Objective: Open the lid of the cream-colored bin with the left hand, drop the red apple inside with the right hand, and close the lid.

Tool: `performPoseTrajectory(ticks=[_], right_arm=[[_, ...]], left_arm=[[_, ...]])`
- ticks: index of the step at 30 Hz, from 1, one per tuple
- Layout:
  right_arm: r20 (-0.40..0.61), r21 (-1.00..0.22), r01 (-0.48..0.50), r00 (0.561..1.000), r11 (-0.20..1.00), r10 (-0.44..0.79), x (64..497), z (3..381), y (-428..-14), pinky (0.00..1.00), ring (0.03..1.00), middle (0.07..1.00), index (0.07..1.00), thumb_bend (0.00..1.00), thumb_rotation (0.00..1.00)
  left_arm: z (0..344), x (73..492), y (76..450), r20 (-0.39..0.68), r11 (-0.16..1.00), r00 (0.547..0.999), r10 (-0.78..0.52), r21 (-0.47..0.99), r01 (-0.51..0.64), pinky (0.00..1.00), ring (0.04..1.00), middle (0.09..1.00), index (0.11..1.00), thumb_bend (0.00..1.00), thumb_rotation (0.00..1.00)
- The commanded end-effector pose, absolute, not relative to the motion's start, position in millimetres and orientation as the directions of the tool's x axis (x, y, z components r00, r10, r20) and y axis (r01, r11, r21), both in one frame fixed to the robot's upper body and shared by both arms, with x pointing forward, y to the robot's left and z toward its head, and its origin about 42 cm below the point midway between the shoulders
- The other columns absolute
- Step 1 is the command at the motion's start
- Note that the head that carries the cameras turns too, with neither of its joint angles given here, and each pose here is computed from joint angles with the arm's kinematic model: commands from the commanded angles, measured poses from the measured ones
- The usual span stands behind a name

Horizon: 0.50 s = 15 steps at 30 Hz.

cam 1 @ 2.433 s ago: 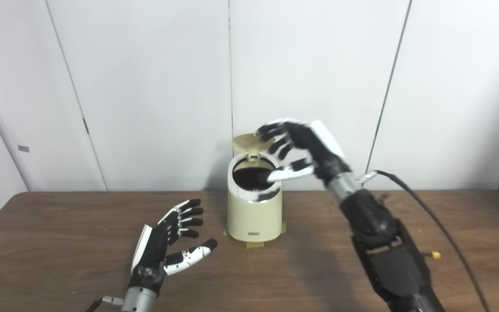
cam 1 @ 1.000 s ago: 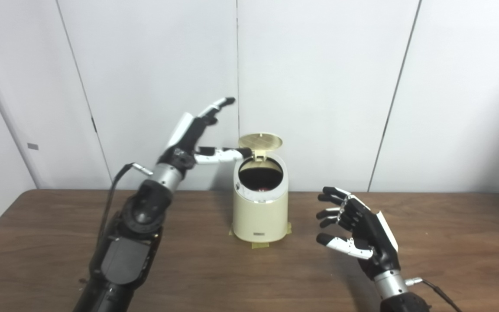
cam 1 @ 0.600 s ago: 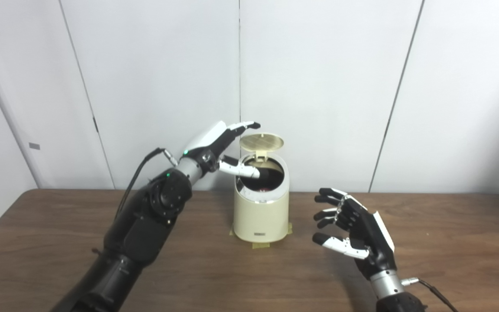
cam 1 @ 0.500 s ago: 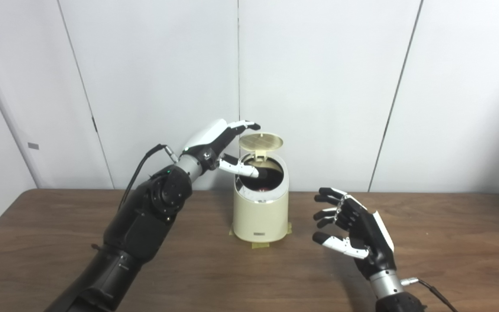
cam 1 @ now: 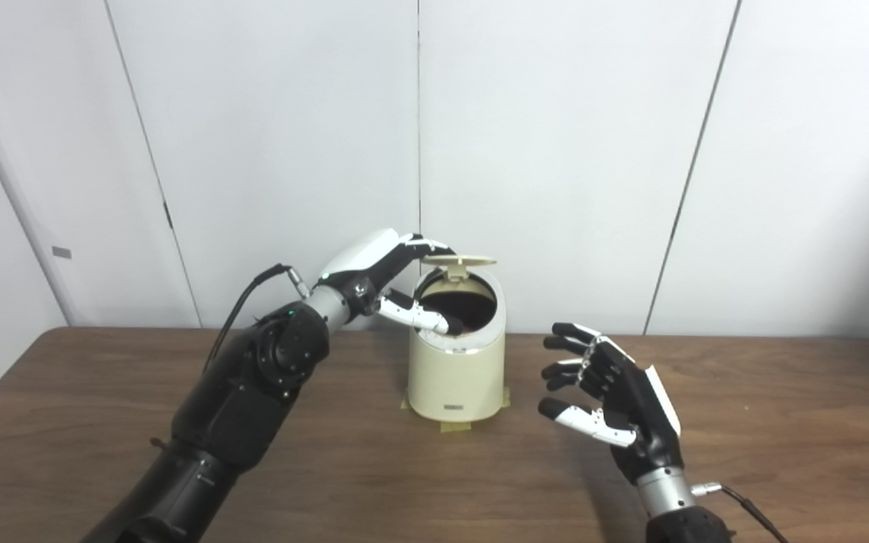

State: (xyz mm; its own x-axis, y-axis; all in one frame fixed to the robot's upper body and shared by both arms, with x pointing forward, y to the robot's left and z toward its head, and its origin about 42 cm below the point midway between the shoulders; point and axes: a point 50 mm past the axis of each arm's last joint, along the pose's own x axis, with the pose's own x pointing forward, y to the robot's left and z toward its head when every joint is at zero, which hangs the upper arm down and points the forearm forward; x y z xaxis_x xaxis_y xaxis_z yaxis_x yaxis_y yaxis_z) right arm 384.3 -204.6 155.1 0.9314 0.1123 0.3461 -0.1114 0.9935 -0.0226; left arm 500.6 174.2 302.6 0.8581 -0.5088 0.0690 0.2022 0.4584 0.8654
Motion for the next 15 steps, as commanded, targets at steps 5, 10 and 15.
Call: performPoseTrajectory(ticks=[5, 10, 15], right_arm=[[0.419, -0.040, -0.115, 0.900, 0.993, 0.121, 389.7, 180.8, -198.5, 0.52, 0.558, 0.706, 0.715, 0.83, 0.26], [0.422, -0.045, -0.122, 0.897, 0.991, 0.130, 388.4, 182.3, -196.8, 0.53, 0.560, 0.703, 0.717, 0.83, 0.26], [0.419, -0.038, -0.132, 0.898, 0.991, 0.136, 387.9, 183.9, -194.5, 0.53, 0.558, 0.703, 0.718, 0.83, 0.25]], left_arm=[[339.7, 492.4, 176.0, 0.141, 0.445, 0.825, -0.548, 0.884, 0.144, 1.00, 1.000, 0.867, 0.825, 0.96, 0.44], [338.8, 485.9, 176.6, 0.136, 0.432, 0.808, -0.573, 0.888, 0.157, 1.00, 1.000, 0.858, 0.823, 0.97, 0.45], [338.2, 478.8, 175.1, 0.116, 0.401, 0.787, -0.606, 0.899, 0.175, 1.00, 1.000, 0.861, 0.828, 0.97, 0.44]])
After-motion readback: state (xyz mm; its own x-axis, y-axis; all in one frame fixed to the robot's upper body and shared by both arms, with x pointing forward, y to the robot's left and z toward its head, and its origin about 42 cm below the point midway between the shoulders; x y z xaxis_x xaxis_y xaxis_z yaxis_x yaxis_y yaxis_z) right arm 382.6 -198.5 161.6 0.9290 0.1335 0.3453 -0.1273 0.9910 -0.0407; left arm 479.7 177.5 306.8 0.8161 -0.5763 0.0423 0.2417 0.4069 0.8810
